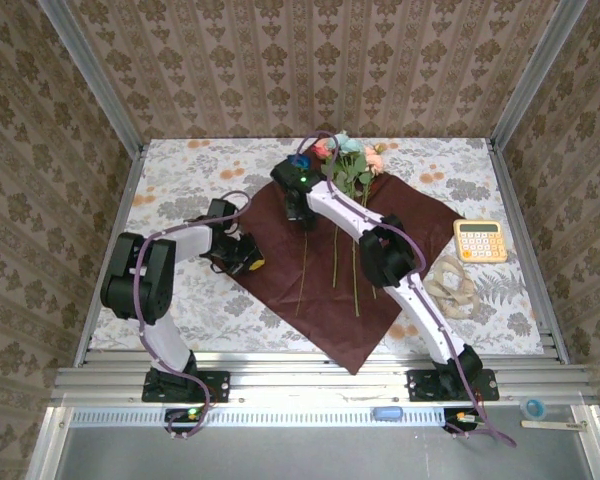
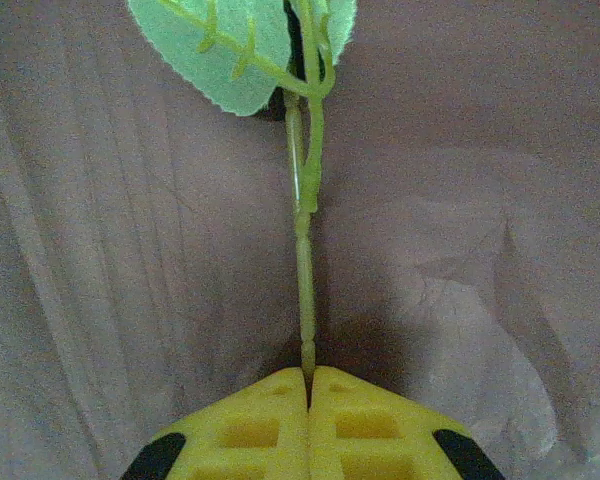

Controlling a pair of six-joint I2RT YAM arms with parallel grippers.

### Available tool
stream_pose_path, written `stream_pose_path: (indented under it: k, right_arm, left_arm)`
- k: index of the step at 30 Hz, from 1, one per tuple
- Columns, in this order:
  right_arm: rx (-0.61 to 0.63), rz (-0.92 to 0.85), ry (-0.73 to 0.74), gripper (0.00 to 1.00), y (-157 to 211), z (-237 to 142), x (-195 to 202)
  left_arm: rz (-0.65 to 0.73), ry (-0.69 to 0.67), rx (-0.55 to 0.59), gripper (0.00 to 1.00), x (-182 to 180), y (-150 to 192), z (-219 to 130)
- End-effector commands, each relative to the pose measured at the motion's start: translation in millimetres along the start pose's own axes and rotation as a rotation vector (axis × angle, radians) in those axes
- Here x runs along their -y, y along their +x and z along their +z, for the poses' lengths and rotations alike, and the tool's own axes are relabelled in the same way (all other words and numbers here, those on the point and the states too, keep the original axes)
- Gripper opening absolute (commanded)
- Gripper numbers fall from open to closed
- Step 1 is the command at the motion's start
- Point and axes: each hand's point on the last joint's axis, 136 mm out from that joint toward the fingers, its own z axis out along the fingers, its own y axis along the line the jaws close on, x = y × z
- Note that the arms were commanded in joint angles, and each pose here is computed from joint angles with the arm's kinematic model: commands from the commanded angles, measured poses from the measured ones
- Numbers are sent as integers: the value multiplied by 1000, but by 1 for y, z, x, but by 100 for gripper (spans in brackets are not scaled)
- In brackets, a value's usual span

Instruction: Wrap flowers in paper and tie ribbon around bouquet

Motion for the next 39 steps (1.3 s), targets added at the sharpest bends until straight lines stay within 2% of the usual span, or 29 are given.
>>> stream_pose_path:
  k: [1,6,11,17,24,31,39]
  right_arm:
    - [-6,-48,37,3,-4,-1,14]
    - [75,-65,7,0,-31,-26,15]
    - [109,-57,12,0,-50,-39,36]
    - [238,-129,-114,0,-77,-88,21]
    - [304,-44,-133,0,-94,-126,46]
    - [233,-1,-80,0,-91,-95,92]
    - [62,4,32,0,-63,-25,133]
  left_arm:
    - [-59,-36,-25,2,-18,2,6]
    - [-83,-39,-22,1,-22,1,8]
    - [-101,-40,-12,1,-25,-1,7]
    - [-116,-44,-9,1,-29,-1,9]
    - [-122,-46,-2,1,-30,-3,9]
    - [-142,-50,8,1,-35,-6,5]
    - [-156,-48,18,1,-36,-12,1]
